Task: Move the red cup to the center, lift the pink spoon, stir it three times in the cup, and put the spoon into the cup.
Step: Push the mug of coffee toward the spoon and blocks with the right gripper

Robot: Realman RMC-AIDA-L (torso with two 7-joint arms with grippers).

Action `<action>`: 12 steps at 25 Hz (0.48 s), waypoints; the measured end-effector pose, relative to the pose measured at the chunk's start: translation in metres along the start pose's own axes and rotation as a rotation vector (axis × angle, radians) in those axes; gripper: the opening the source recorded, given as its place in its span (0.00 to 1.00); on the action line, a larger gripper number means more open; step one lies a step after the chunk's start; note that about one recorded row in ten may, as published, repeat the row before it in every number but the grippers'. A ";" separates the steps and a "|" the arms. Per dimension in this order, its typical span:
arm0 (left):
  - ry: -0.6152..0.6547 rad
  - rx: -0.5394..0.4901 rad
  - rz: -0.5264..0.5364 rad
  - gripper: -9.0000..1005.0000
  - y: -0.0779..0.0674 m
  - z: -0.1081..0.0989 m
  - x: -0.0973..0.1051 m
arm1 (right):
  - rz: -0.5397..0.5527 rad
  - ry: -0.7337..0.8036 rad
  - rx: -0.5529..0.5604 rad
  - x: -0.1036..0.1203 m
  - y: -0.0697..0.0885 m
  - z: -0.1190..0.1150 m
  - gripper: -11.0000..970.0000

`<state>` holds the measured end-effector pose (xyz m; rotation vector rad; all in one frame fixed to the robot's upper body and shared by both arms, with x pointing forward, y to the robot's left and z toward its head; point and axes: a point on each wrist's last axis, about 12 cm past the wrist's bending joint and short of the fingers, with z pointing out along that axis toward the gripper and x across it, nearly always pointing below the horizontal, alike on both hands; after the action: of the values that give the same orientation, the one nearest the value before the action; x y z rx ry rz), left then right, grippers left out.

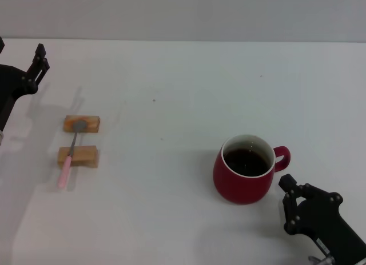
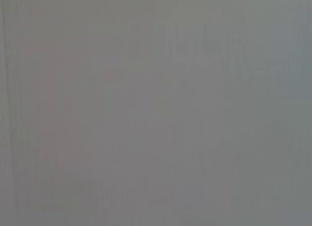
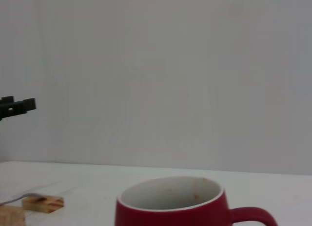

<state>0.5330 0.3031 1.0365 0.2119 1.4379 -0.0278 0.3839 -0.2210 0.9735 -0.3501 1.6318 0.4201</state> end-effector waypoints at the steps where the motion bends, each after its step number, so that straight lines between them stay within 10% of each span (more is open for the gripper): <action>1: 0.000 0.000 0.000 0.81 0.000 0.000 0.000 | 0.000 -0.001 0.004 0.000 -0.001 0.000 0.01; 12: -0.008 0.004 -0.001 0.81 -0.001 0.003 -0.002 | 0.049 0.006 -0.001 -0.003 -0.012 0.013 0.01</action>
<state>0.5354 0.3011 1.0384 0.2142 1.4297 -0.0328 0.4010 -0.2257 0.9742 -0.3128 1.6487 0.4578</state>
